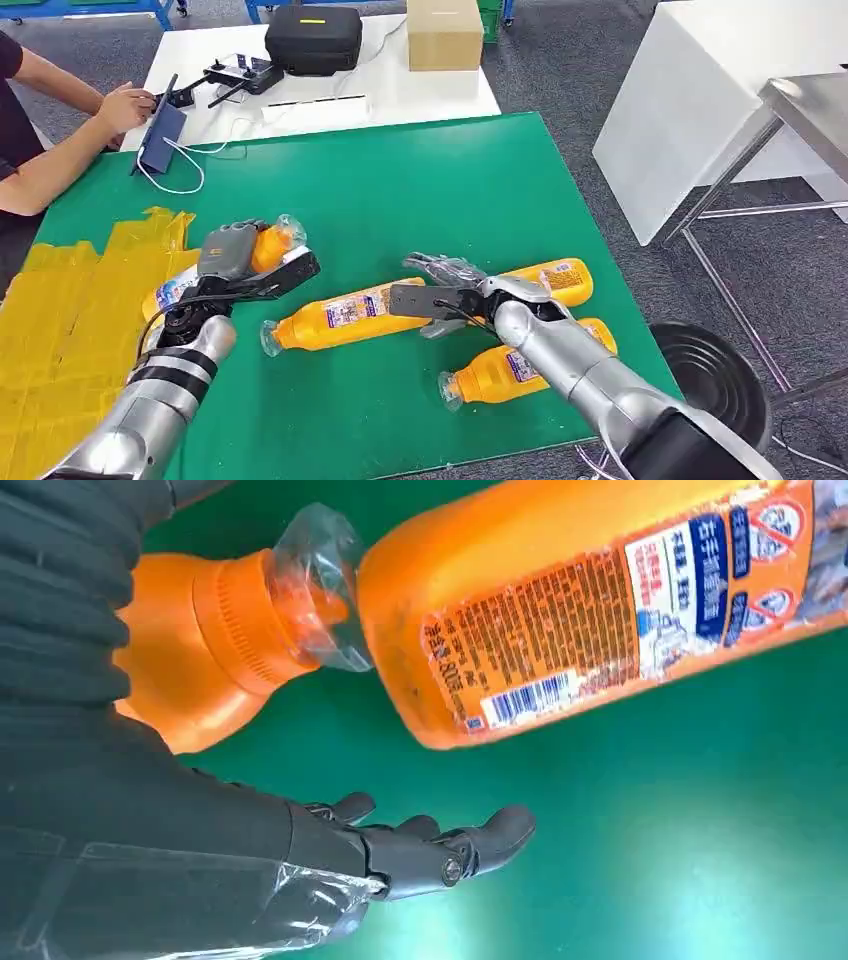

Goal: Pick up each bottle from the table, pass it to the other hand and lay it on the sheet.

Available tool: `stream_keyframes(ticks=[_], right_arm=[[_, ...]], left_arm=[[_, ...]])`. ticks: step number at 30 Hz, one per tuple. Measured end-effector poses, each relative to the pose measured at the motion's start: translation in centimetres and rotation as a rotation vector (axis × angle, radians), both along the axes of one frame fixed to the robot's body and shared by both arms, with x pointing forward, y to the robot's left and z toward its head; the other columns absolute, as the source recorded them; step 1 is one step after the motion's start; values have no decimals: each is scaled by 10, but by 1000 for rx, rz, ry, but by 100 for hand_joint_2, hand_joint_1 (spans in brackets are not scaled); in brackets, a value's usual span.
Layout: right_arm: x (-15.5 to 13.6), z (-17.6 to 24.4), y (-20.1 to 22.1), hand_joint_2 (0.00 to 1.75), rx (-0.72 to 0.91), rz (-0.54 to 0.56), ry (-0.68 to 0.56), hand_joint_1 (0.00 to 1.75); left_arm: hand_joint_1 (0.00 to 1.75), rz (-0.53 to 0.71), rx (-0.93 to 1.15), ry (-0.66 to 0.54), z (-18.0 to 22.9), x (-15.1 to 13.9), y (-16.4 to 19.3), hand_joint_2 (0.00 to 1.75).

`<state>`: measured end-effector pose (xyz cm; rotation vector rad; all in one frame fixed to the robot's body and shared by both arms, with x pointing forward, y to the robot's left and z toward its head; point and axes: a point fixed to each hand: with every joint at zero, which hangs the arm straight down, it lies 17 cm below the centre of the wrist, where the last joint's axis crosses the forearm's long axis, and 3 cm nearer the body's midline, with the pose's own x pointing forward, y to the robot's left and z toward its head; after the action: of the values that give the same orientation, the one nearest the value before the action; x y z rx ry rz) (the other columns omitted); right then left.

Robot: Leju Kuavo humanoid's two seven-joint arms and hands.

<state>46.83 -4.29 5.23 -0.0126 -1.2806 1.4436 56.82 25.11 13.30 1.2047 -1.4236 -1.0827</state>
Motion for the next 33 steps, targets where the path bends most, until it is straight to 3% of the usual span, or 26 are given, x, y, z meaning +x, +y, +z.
stream_keyframes(ticks=[9, 10, 11, 18, 29, 33], right_arm=[[-11, 7, 46, 175, -34, 90, -25, 0], [-14, 8, 53, 175, -40, 104, -27, 0], [-16, 8, 59, 175, -45, 116, -29, 0], [-34, 2, 92, 175, -103, 183, -48, 0], [-46, -14, 103, 175, -171, 223, -38, 0], [-51, -32, 93, 175, -275, 263, -30, 0]], left_arm=[[175, 106, 126, 145, -30, 14, 38, 175], [115, 118, 152, 176, -36, 14, 43, 175], [0, 126, 179, 206, -43, 13, 47, 175], [0, 165, 264, 356, -73, 9, 64, 175], [0, 174, 284, 402, -77, 10, 71, 175], [0, 170, 286, 436, -80, 10, 72, 175]])
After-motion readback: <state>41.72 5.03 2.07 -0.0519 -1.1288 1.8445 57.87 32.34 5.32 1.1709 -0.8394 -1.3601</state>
